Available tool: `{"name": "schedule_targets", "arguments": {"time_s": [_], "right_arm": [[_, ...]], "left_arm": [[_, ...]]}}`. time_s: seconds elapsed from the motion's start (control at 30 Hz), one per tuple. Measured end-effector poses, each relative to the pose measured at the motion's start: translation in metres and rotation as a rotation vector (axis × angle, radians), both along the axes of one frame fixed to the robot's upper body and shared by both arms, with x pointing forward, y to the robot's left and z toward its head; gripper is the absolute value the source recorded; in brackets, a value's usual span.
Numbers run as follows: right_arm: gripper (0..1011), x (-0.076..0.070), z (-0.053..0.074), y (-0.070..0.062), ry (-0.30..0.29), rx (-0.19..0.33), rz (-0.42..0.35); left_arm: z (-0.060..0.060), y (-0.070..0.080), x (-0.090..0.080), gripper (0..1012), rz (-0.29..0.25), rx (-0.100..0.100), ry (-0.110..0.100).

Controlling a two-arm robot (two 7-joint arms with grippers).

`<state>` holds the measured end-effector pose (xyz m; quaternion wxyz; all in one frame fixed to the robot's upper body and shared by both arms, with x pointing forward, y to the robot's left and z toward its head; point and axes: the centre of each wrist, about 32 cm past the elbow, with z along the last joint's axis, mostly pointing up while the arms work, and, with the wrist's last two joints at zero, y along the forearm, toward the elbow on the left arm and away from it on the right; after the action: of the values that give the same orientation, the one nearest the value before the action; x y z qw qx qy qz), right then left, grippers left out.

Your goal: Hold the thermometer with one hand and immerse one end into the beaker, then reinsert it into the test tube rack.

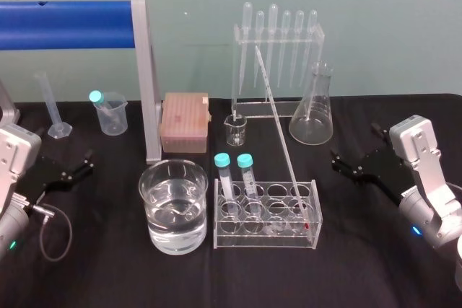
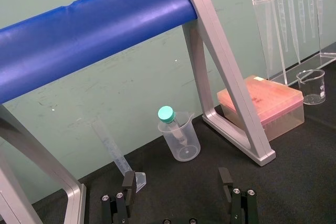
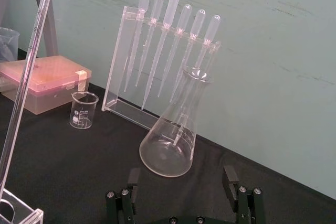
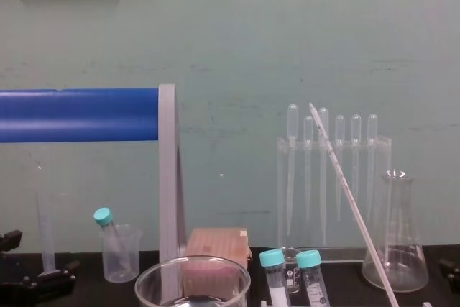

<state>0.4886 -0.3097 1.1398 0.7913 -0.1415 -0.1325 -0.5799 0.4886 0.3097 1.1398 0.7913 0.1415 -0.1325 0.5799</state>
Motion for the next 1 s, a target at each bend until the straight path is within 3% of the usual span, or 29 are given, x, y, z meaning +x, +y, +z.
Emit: {"name": "schedule_targets", "arguments": {"time_s": [0.7, 1.0], "right_arm": [[1003, 0.000, 0.000, 0.000, 0.000, 0.003, -0.003], [1003, 0.006, 0.014, -0.001, -0.024, 0.073, -0.010]], "left_arm": [[0.000, 0.000, 0.000, 1008, 0.000, 0.000, 0.000], [0.000, 0.000, 0.000, 1008, 0.000, 0.000, 0.000]]}}
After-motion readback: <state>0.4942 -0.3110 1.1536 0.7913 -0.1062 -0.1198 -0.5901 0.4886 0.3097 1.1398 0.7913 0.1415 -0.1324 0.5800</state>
